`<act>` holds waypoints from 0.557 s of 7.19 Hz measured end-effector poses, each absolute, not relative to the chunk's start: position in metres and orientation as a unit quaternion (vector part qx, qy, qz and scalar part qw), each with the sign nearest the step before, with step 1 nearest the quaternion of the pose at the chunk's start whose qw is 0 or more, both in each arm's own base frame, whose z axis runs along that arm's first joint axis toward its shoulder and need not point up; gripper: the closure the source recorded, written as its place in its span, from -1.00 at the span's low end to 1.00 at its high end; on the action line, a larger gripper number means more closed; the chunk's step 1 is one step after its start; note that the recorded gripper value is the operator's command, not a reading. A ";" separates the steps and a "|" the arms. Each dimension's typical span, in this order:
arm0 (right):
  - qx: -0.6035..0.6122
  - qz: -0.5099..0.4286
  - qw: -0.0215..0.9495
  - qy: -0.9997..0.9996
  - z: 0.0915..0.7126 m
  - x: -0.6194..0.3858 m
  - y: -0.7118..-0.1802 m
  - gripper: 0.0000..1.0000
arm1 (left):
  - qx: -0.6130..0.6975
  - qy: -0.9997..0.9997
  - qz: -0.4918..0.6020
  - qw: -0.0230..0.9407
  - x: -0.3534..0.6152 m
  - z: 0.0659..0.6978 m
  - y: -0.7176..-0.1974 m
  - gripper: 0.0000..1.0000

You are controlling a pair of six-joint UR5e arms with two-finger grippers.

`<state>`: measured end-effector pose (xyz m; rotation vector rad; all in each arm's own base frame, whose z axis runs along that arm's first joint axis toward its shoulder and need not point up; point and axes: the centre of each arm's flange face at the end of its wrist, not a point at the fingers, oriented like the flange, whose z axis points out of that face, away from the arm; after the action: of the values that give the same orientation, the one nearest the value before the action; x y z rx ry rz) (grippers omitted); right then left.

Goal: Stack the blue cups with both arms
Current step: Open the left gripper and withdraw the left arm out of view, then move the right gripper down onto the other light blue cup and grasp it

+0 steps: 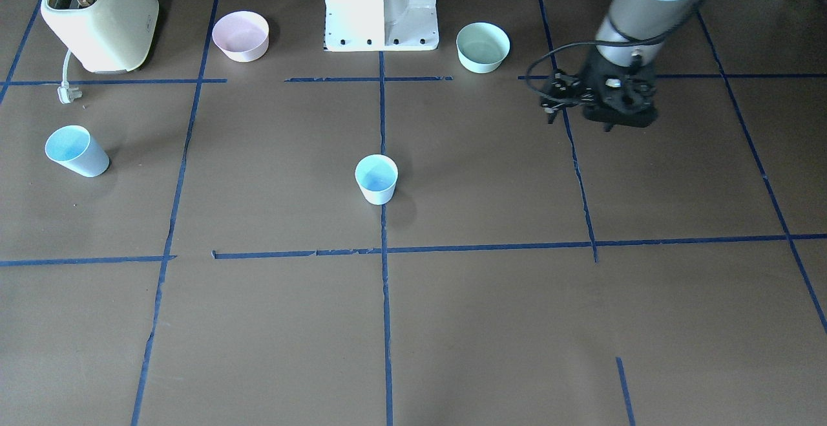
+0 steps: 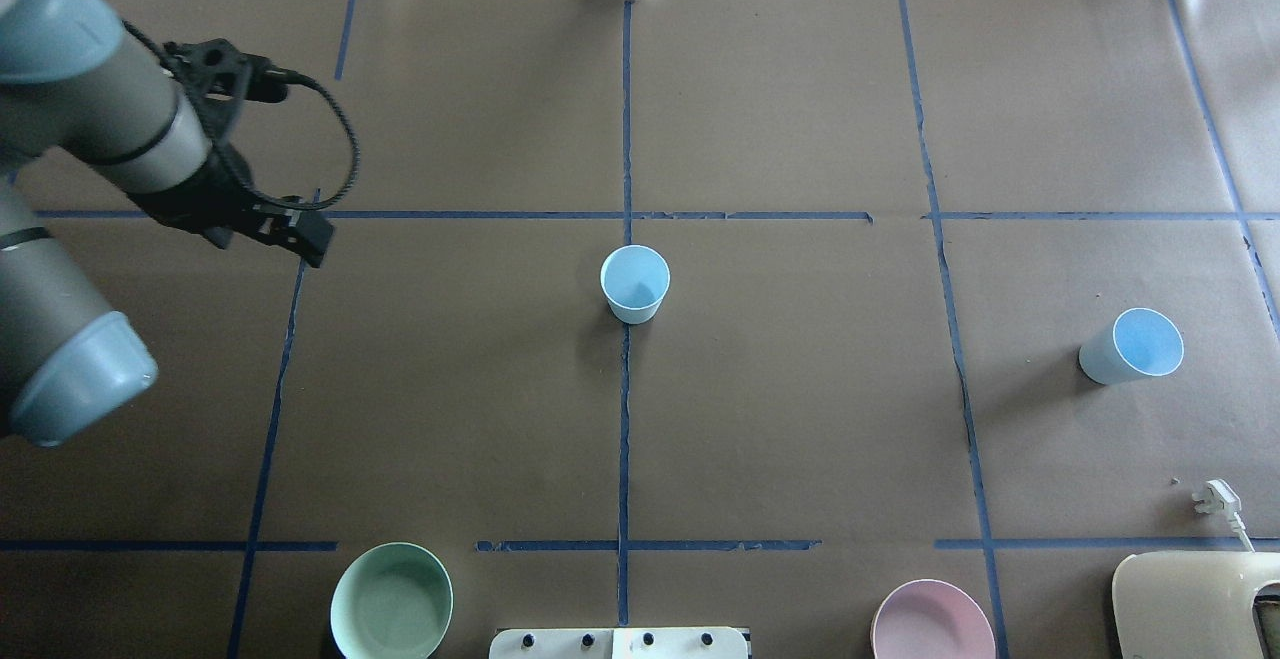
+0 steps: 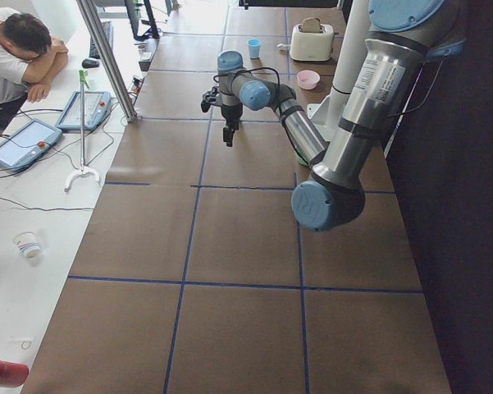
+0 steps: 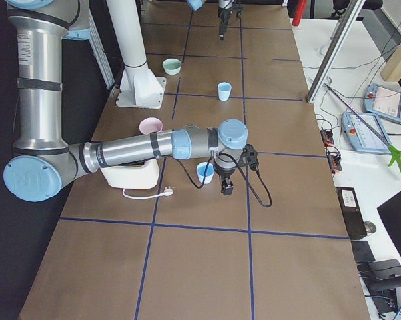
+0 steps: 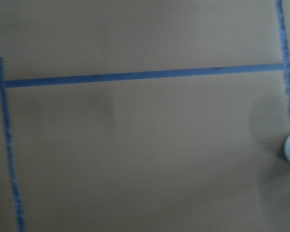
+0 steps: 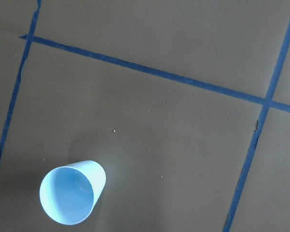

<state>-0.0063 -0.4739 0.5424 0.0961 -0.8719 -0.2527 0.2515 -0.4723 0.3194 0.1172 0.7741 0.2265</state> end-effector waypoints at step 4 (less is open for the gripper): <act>0.025 -0.049 0.915 -0.399 0.476 -0.074 -0.504 -0.98 | 0.054 0.381 0.132 0.914 -0.033 0.547 -0.467 -1.00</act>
<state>-0.0738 -0.5044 0.4757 0.0525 -0.8204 -0.1000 -0.0329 -0.4670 0.5466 0.1114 0.7839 0.2712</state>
